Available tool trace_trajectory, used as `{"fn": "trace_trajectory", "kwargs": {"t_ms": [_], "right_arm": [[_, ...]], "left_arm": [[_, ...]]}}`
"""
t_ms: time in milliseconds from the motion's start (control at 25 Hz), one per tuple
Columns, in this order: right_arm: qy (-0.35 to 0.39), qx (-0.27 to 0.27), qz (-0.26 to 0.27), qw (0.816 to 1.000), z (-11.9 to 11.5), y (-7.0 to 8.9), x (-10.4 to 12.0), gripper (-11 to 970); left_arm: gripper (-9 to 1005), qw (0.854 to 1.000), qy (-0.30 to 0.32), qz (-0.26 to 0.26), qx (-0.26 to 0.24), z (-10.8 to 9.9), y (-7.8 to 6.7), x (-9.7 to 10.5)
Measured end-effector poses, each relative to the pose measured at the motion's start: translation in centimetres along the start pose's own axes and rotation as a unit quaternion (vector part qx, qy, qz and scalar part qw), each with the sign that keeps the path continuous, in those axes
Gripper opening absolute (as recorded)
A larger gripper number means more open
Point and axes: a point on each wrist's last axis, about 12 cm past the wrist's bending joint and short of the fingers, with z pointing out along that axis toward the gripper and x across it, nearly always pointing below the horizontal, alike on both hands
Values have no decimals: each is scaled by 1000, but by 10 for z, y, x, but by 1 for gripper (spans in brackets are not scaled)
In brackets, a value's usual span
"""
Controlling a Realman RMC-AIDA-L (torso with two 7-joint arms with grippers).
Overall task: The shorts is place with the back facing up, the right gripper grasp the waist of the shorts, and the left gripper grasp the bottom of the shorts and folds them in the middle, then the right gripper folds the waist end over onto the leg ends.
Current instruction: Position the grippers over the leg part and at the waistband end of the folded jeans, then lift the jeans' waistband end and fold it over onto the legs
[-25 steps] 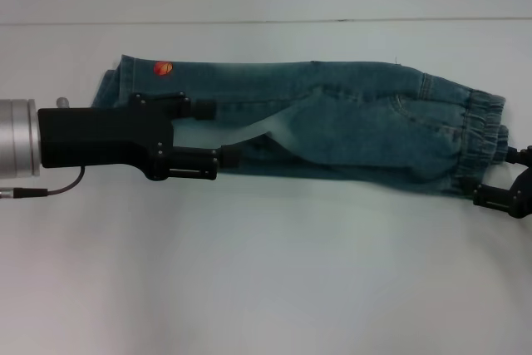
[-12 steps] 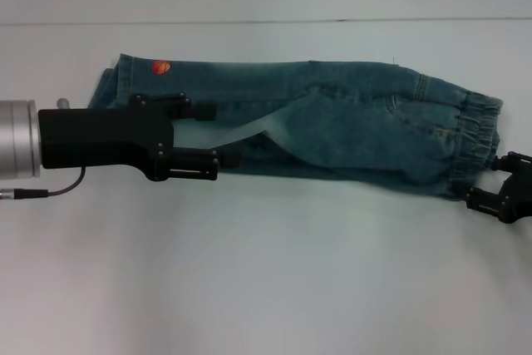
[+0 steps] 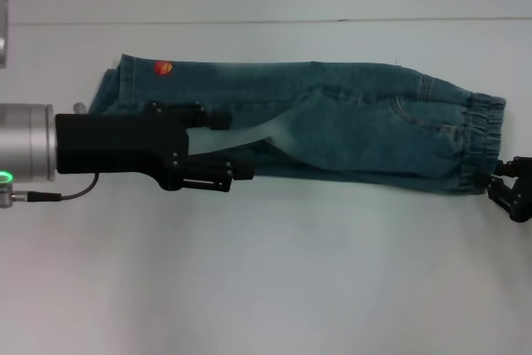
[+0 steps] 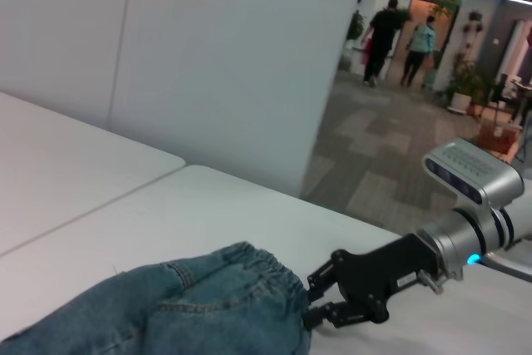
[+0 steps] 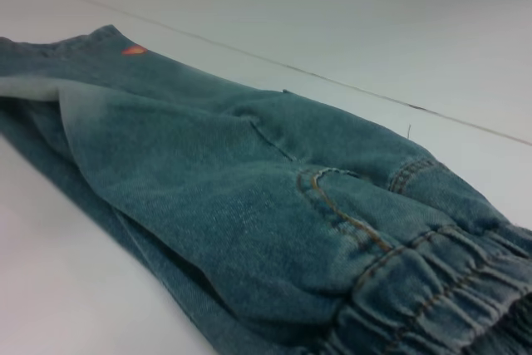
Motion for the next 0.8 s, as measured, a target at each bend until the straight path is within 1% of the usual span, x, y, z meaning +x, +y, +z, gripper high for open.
{"fn": "trace_trajectory", "kwargs": {"t_ms": [120, 320, 440, 520, 640, 760, 800], "right_arm": [[-3, -3, -4, 1000, -1, 1, 0, 404], [-6, -10, -12, 1000, -2, 3, 1, 218], [-9, -16, -15, 1000, -5, 2, 0, 160], [-12, -17, -19, 1000, -8, 1, -1, 121], [-16, -18, -25, 999, -11, 0, -4, 88], [-20, -23, -29, 999, -14, 0, -8, 87], [-21, -25, -30, 999, -15, 0, -10, 87]], "left_arm": [[880, 1000, 7, 0, 12, 6, -2, 1], [861, 1000, 3, -6, 26, 18, -2, 1], [795, 1000, 0, -6, 18, 30, 3, -2], [751, 1000, 3, -1, 6, 38, 6, -4], [752, 999, 10, 17, -30, 57, 14, -11], [752, 997, -7, 12, -81, 72, 25, -14], [730, 996, -13, 13, -87, 76, 26, -14]]}}
